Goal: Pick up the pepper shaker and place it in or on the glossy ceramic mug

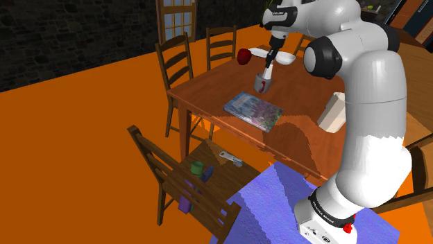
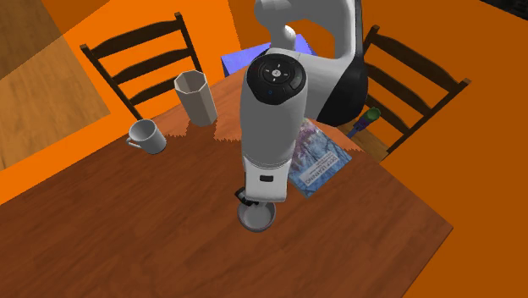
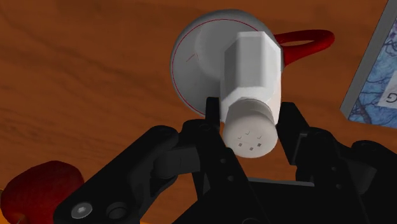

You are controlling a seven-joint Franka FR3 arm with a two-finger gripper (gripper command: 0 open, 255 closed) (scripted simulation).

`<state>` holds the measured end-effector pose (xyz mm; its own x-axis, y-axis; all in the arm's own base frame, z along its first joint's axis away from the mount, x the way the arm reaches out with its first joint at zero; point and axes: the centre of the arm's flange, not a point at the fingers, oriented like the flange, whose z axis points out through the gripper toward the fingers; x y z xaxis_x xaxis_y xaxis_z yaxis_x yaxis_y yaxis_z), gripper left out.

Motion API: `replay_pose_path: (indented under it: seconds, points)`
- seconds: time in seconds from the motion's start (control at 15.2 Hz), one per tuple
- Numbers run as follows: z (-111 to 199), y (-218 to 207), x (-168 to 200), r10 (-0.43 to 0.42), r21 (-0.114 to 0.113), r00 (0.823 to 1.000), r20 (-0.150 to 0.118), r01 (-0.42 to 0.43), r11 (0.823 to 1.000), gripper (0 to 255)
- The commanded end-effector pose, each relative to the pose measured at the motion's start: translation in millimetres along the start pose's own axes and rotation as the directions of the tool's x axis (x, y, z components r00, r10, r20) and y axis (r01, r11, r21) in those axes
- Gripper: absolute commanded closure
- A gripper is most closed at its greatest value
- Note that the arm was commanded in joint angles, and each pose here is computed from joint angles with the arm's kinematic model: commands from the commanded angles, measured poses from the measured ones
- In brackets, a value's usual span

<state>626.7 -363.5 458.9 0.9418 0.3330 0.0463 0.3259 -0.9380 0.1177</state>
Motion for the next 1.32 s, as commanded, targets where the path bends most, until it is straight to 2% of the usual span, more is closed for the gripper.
replay_pose_path:
  seconds: [0.0, 0.26, 0.33, 0.66, 0.92, 1.25]
  points:
    - [2, 0, 0, 0.001, 0.001, 1.0, 0.003, -0.001, 1.0, 255]
    - [2, 0, 0, 0.001, 0.001, 1.0, 0.003, -0.001, 1.0, 255]
    - [3, 0, 0, 0.001, 0.002, 1.0, 0.003, -0.001, 1.0, 0]
    - [2, 0, 0, 0.001, 0.001, 1.0, 0.003, -0.001, 1.0, 0]
    - [-48, 0, 0, 0.001, 0.001, 1.0, 0.003, -0.001, 1.0, 0]
    - [-48, 0, 0, 0.001, 0.001, 1.0, 0.003, -0.001, 1.0, 0]
